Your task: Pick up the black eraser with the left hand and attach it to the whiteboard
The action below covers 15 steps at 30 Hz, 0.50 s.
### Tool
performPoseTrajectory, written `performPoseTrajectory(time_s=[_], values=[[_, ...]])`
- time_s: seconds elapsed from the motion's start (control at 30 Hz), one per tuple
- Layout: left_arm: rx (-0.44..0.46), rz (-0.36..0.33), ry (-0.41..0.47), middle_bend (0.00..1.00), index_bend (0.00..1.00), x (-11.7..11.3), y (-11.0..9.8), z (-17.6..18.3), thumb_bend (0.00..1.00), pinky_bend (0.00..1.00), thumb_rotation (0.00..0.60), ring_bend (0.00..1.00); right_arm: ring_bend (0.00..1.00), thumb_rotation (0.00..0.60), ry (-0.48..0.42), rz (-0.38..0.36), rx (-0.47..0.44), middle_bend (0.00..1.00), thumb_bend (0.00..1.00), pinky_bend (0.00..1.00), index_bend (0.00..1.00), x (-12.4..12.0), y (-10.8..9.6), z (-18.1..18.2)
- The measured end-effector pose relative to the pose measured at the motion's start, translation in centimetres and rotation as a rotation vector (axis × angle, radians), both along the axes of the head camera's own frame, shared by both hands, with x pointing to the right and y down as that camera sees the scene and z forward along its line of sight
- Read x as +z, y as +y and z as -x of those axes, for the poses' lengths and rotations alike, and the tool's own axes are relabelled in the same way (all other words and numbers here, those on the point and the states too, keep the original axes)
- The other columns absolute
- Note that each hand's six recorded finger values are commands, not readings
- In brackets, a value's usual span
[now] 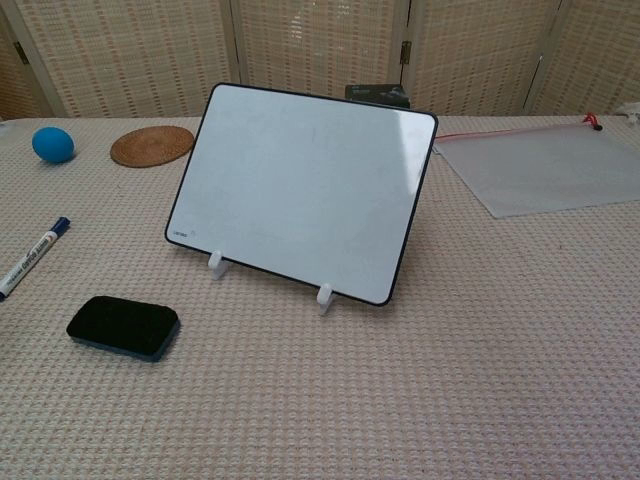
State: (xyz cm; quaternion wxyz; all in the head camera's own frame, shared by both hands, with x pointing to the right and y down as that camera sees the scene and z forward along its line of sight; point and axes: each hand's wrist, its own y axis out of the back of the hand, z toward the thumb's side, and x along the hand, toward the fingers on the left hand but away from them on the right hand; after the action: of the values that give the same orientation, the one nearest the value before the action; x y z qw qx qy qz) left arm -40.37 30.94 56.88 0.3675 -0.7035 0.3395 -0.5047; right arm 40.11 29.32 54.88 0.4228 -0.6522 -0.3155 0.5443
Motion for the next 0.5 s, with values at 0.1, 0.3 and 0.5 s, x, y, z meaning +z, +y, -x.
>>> performPoseTrajectory(time_s=[0.1, 0.3, 0.5], values=[[0.021, 0.007, 0.020, 0.00, 0.00, 0.0, 0.1, -0.4, 0.16, 0.00, 0.600, 0.00, 0.00, 0.600, 0.002, 0.001, -0.008, 0.00, 0.29, 0.00, 0.00, 0.0, 0.2, 0.2], [0.094, 0.071, 0.057, 0.26, 0.01, 0.5, -0.2, -1.9, 0.19, 0.32, 0.600, 0.14, 0.00, 0.600, -0.006, 0.003, -0.030, 0.00, 0.29, 0.00, 0.00, 0.1, 0.4, 0.7], [0.211, 0.188, 0.071, 0.90, 0.16, 1.1, -1.9, -5.6, 0.26, 0.89, 0.600, 0.73, 0.00, 0.600, 0.007, 0.018, -0.039, 0.00, 0.29, 0.00, 0.00, 0.7, 0.2, 1.0]])
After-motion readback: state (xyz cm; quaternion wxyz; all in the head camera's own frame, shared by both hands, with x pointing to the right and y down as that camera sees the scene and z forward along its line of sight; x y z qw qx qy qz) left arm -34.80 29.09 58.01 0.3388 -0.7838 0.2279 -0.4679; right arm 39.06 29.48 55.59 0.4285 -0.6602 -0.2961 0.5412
